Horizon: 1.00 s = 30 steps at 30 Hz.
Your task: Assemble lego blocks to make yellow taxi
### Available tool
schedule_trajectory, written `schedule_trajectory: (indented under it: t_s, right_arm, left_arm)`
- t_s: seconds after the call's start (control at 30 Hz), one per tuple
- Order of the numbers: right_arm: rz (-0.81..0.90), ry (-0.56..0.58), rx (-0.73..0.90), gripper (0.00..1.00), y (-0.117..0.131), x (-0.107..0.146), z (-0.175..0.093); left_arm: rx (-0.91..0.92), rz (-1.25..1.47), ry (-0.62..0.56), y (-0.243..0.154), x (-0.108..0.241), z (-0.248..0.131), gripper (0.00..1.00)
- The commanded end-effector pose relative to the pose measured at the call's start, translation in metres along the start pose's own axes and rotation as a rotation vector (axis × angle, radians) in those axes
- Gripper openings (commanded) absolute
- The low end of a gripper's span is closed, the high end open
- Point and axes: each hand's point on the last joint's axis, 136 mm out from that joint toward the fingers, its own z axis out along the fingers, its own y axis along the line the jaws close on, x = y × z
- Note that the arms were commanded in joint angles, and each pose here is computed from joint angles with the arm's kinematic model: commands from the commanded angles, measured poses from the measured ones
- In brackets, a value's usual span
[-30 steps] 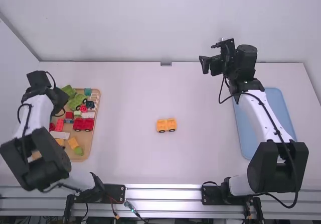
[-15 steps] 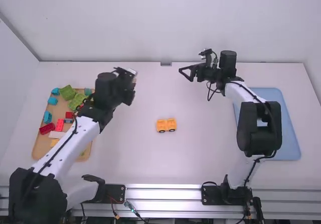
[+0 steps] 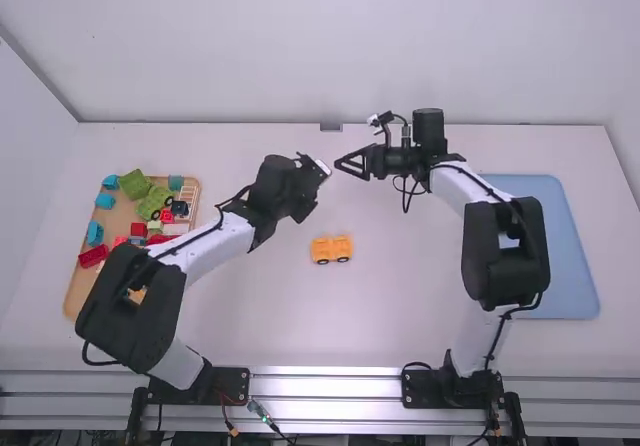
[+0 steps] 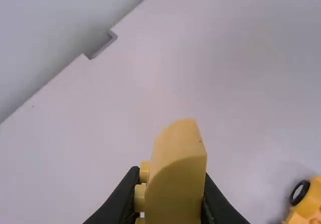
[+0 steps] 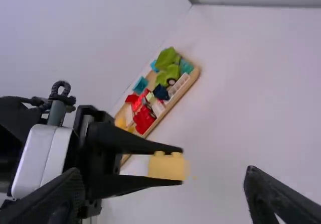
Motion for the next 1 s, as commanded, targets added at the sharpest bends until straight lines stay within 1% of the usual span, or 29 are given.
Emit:
schedule_trajectory:
  t_s: [0.0, 0.03, 0.13, 0.17, 0.2, 0.37, 0.57, 0.67, 0.7, 0.8, 0.87, 0.97]
  right_arm:
    - [-0.059, 0.008, 0.011, 0.79, 0.003, -0.005, 0.005]
    - [-0.054, 0.016, 0.012, 0.76, 0.003, -0.003, 0.008]
    - [-0.056, 0.026, 0.002, 0.76, 0.007, 0.0, 0.014]
    - [-0.053, 0.032, -0.001, 0.73, 0.008, 0.001, 0.017]
    - [-0.05, 0.033, 0.001, 0.73, 0.008, 0.001, 0.018]
    - [-0.01, 0.06, 0.078, 0.69, -0.001, 0.011, 0.027]
    - [-0.023, 0.065, 0.068, 0.68, 0.003, 0.01, 0.032]
    - [0.003, 0.062, 0.072, 0.61, 0.002, 0.01, 0.03]
    - [0.012, 0.065, 0.072, 0.56, 0.002, 0.011, 0.031]
    - [0.01, 0.071, 0.068, 0.52, 0.003, 0.013, 0.033]
    - [0.002, 0.078, 0.06, 0.46, 0.006, 0.014, 0.037]
    - [-0.002, 0.082, 0.059, 0.47, 0.007, 0.015, 0.04]
  left_arm:
    - [-0.019, 0.014, -0.062, 0.008, -0.028, 0.001, 0.02]
    - [-0.026, 0.002, -0.069, 0.011, -0.03, 0.004, 0.01]
    - [-0.025, 0.006, -0.079, 0.009, -0.033, 0.006, 0.02]
    - [-0.024, -0.001, -0.092, 0.008, -0.035, 0.007, 0.02]
    - [-0.023, -0.003, -0.095, 0.008, -0.036, 0.007, 0.01]
    - [0.018, -0.004, -0.128, 0.001, -0.042, 0.007, 0.02]
    - [0.031, 0.025, -0.1, -0.004, -0.035, 0.008, 0.02]
    - [0.033, 0.013, -0.097, -0.005, -0.035, 0.008, 0.02]
    - [0.03, 0.014, -0.099, -0.004, -0.035, 0.008, 0.02]
    - [0.027, 0.013, -0.1, -0.003, -0.036, 0.008, 0.02]
    - [0.027, 0.014, -0.101, -0.004, -0.036, 0.008, 0.02]
    - [0.027, 0.015, -0.1, -0.004, -0.035, 0.01, 0.02]
